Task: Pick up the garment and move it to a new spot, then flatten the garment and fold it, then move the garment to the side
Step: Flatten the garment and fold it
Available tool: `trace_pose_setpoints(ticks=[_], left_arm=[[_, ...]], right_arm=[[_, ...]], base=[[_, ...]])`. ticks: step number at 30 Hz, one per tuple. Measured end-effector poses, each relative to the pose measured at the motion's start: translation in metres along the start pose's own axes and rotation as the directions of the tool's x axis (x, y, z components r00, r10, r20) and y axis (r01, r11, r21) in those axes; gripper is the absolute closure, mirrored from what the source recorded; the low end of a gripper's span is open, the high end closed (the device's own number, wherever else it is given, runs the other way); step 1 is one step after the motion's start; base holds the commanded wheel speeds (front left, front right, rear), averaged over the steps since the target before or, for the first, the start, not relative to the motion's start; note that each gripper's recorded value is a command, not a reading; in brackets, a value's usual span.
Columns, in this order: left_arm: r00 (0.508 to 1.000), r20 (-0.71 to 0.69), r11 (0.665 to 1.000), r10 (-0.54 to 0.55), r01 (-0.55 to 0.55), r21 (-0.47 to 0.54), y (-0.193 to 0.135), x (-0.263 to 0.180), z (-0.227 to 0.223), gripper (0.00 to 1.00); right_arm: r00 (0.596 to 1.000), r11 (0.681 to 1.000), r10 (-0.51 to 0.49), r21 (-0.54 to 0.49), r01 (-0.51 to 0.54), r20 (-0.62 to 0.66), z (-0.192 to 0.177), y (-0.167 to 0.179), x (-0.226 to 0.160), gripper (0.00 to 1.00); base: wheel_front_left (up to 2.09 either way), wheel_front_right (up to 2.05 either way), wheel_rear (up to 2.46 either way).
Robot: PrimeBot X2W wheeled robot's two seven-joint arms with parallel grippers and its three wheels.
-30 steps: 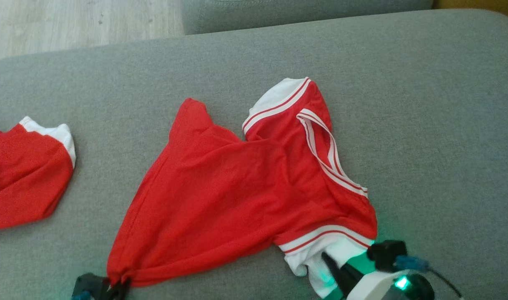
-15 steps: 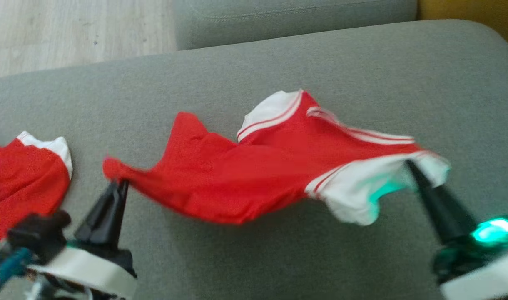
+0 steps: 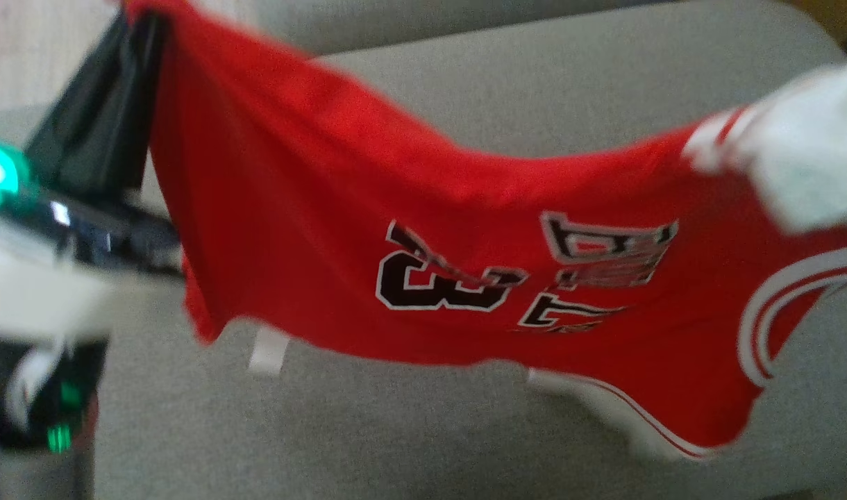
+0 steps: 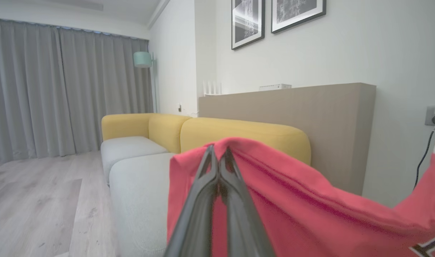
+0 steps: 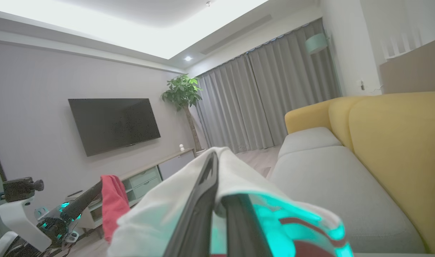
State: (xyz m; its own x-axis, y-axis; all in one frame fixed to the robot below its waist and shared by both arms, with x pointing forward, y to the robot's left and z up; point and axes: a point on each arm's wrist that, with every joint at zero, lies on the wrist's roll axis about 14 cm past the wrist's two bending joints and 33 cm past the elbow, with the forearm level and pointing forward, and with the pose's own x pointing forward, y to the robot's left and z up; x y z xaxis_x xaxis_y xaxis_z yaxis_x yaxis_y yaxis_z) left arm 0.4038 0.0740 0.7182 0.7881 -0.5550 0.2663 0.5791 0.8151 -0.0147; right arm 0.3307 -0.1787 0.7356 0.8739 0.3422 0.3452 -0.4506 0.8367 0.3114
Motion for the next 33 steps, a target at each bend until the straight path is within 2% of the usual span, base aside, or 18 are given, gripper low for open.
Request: trace_pose_setpoints(ticks=[3, 6, 9, 14, 19, 24, 27, 30, 33], left_arm=[[0.999, -0.039, 1.000, -0.001, 0.002, 0.009, 0.017, 0.033, -0.011, 1.00], [0.996, -0.082, 0.999, 0.045, -0.044, 0.016, 0.047, 0.070, -0.029, 1.00], [0.993, -0.065, 0.995, 0.095, -0.093, 0.021, 0.075, 0.112, -0.041, 1.00], [0.983, 0.056, 0.982, 0.173, -0.176, 0.063, 0.116, 0.176, -0.039, 1.00], [0.969, 0.142, 0.972, 0.204, -0.218, 0.091, 0.136, 0.203, -0.048, 1.00], [0.968, 0.164, 0.973, 0.192, -0.209, 0.095, 0.136, 0.201, -0.069, 1.00], [0.977, 0.120, 0.979, 0.174, -0.185, 0.082, 0.128, 0.189, -0.100, 1.00], [0.985, -0.021, 0.984, 0.170, -0.168, 0.051, 0.116, 0.156, -0.163, 1.00], [0.971, -0.184, 0.988, 0.155, -0.155, 0.014, 0.098, 0.109, -0.229, 1.00]], right_arm=[[0.999, 0.999, -0.033, 0.000, 0.033, -0.024, 0.001, -0.028, 0.032, 1.00], [0.994, 0.996, -0.086, 0.012, 0.087, -0.073, -0.008, -0.062, 0.077, 1.00], [0.985, 0.988, -0.153, -0.004, 0.153, -0.082, -0.010, -0.094, 0.125, 1.00], [0.966, 0.965, -0.255, 0.073, 0.251, 0.047, 0.002, -0.151, 0.198, 1.00], [0.934, 0.939, -0.340, 0.090, 0.332, 0.111, -0.009, -0.182, 0.232, 1.00], [0.937, 0.939, -0.335, 0.123, 0.322, 0.100, -0.027, -0.180, 0.233, 1.00], [0.932, 0.925, -0.362, 0.132, 0.357, 0.015, -0.065, -0.189, 0.211, 1.00], [0.892, 0.881, -0.429, 0.154, 0.448, -0.140, -0.130, -0.207, 0.157, 1.00], [0.815, 0.818, -0.489, 0.163, 0.552, -0.310, -0.196, -0.218, 0.089, 1.00]], base=[[0.00, 0.00, 0.00], [0.00, 0.00, 0.00], [0.00, 0.00, 0.00], [0.00, 0.00, 0.00], [0.00, 0.00, 0.00], [0.00, 0.00, 0.00], [0.00, 0.00, 0.00], [0.00, 0.00, 0.00], [0.00, 0.00, 0.00]])
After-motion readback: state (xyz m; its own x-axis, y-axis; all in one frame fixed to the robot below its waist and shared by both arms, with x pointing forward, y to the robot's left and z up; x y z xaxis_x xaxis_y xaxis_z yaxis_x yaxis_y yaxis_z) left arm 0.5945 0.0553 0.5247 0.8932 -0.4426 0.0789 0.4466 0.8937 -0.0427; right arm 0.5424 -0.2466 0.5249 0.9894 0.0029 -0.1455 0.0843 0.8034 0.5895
